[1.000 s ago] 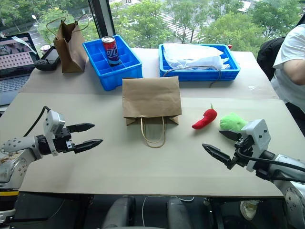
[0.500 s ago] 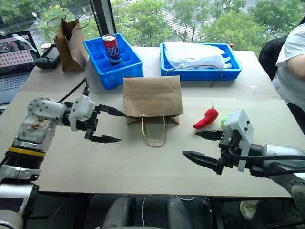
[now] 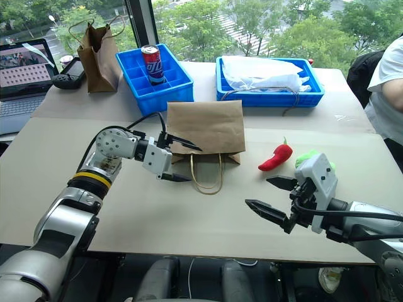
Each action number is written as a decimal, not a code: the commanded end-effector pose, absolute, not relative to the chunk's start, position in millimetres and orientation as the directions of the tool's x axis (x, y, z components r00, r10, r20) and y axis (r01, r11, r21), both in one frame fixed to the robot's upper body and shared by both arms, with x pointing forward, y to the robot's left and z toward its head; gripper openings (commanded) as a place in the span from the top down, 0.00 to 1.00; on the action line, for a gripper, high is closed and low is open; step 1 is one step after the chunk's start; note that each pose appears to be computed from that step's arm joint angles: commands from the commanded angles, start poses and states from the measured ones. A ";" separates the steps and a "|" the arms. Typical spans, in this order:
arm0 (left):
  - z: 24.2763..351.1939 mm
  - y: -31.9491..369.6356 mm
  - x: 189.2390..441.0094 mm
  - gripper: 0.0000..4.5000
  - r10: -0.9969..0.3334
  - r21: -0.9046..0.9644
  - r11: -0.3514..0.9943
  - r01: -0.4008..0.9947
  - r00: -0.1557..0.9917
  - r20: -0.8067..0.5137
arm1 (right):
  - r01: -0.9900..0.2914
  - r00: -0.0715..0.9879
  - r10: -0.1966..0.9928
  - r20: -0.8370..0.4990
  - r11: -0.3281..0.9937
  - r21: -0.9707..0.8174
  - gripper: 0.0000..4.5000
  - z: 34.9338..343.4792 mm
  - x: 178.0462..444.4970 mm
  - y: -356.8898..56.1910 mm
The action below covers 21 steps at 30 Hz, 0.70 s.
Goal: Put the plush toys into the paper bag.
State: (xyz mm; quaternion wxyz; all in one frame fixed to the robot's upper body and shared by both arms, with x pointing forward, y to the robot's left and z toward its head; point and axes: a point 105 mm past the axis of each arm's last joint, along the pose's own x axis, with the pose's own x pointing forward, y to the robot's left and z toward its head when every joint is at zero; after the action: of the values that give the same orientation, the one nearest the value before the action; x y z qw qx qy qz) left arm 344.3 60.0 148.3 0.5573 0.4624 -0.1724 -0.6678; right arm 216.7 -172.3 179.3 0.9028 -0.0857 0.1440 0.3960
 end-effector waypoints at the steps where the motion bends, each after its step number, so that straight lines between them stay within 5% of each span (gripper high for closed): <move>1: 161.1 56.0 345.5 0.32 -0.911 0.766 -0.325 0.555 0.033 -0.410 | -0.737 0.661 0.689 -0.298 0.672 -0.080 0.00 187.4 213.1 -170.1; 10: 181.9 62.3 336.6 0.99 -0.933 0.695 -0.305 0.651 -0.056 -0.356 | -0.692 0.700 0.643 -0.310 0.719 -0.071 0.00 172.7 216.2 -174.4; 21: 213.8 56.7 300.4 0.99 -0.969 0.432 -0.232 0.872 -0.167 -0.184 | -0.710 0.652 0.667 -0.360 0.704 0.019 0.00 139.1 205.4 -159.1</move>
State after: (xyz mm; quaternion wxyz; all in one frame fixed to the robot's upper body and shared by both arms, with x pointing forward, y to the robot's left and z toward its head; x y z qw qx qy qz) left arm 305.6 58.2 198.5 0.6032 0.2306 -0.0999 -0.7570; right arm 205.7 -167.1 131.4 0.9055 -0.0510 0.2001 0.3708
